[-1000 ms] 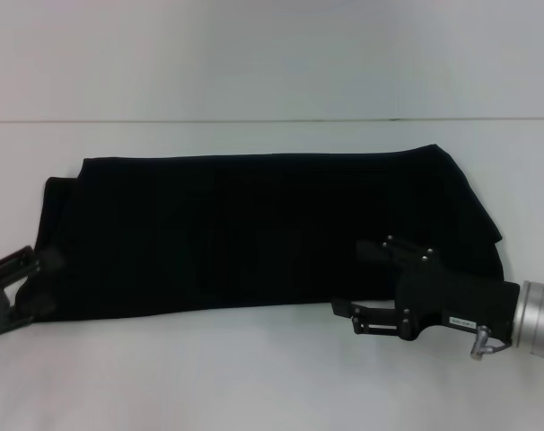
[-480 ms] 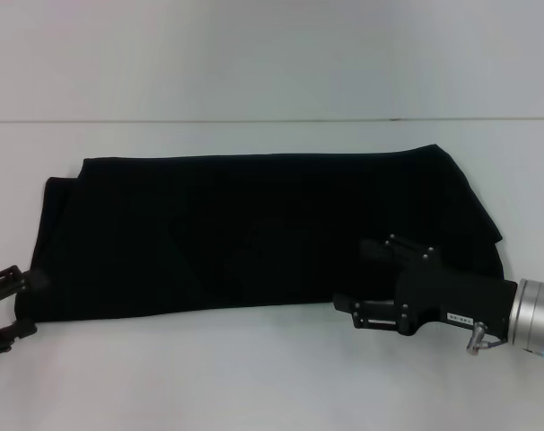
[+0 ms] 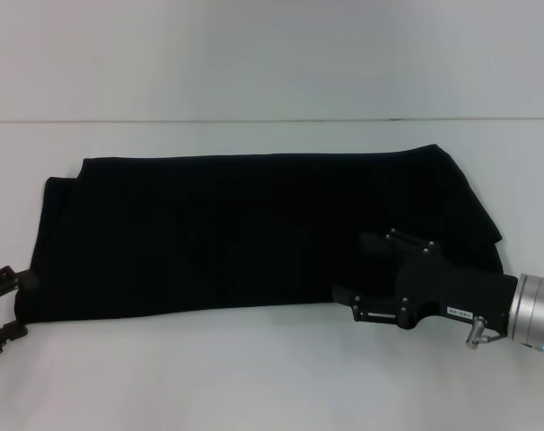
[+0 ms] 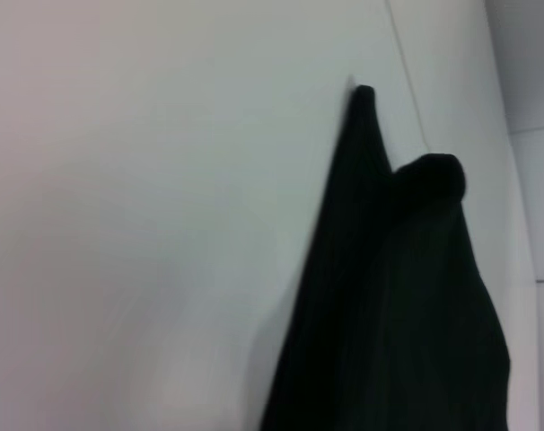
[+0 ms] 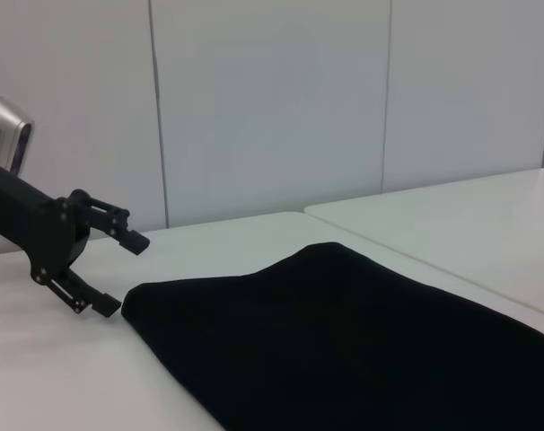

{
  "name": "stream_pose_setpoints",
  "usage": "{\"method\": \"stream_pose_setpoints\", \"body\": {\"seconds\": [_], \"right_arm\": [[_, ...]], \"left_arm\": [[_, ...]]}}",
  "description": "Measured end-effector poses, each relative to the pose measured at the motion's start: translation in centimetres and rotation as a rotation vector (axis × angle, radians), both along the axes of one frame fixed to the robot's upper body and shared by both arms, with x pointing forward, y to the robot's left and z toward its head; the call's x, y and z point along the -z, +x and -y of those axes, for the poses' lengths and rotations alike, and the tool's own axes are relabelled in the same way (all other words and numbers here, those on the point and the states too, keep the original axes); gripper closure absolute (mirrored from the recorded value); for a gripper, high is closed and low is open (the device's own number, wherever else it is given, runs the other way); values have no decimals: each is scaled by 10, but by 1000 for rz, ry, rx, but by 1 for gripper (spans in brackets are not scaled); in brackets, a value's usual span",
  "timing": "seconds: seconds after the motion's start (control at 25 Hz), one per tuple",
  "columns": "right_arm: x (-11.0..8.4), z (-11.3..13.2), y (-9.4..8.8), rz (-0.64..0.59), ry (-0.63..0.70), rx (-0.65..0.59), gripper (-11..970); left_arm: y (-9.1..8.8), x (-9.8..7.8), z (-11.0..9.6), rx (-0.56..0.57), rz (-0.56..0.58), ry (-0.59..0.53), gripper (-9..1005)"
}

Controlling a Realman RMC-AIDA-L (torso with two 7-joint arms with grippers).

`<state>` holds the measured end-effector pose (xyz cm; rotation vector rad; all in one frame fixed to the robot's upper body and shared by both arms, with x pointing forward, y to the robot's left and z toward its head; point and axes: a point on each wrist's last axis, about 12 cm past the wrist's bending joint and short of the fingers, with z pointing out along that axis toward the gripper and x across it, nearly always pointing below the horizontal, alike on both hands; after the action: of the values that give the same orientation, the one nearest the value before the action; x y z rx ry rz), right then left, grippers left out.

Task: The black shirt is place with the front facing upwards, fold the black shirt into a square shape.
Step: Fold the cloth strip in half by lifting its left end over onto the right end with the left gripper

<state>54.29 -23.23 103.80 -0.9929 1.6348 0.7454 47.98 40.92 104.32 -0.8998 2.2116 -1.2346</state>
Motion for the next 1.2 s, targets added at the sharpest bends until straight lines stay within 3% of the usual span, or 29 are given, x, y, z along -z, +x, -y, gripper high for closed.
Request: {"method": "stream_pose_setpoints", "body": {"seconds": [0.48,1.0,1.2], "right_arm": [[-3,-2,3,6,9,2,13],[-4,-4,7,9,3,4,13],[-5,-5,8,11,2,3,13]], "left_arm": [[11,1,0,-24,-42,23,88],[51,-8,19,20,-15,57,128],[58,-12,22,40,-15,69,157]]}}
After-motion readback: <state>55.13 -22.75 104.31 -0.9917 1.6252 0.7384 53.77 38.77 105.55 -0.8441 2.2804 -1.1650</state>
